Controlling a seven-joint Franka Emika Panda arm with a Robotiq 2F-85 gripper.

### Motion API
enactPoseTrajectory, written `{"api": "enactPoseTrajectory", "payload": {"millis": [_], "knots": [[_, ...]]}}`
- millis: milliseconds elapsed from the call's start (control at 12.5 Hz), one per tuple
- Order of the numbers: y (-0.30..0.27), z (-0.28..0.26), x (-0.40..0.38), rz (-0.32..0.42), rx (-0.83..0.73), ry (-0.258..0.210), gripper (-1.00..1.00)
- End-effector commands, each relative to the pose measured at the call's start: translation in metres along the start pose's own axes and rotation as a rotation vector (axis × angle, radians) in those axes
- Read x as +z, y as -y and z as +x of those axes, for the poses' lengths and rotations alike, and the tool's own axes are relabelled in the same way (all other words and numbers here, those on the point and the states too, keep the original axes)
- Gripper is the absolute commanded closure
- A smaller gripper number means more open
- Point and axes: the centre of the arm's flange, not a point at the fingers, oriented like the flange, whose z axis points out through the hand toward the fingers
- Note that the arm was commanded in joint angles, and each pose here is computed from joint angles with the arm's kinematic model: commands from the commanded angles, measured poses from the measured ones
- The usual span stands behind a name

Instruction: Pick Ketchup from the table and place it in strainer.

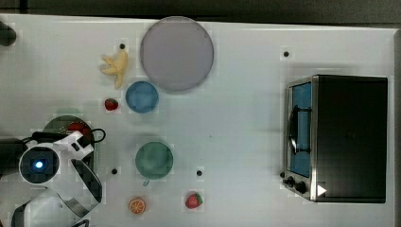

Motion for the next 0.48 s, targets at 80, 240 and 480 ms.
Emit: {"api": "enactPoseTrajectory", "payload": {"millis": [80,240,480], "knots": [[0.016,0.022,-0.061,0.011,0.091,-0.126,-1.0],[0.012,0.033,-0.107,-0.061,0.131,-0.162,-1.0],[-0.013,0.05,-0.183,-0.203,0.213,-0.18,-1.0]]}}
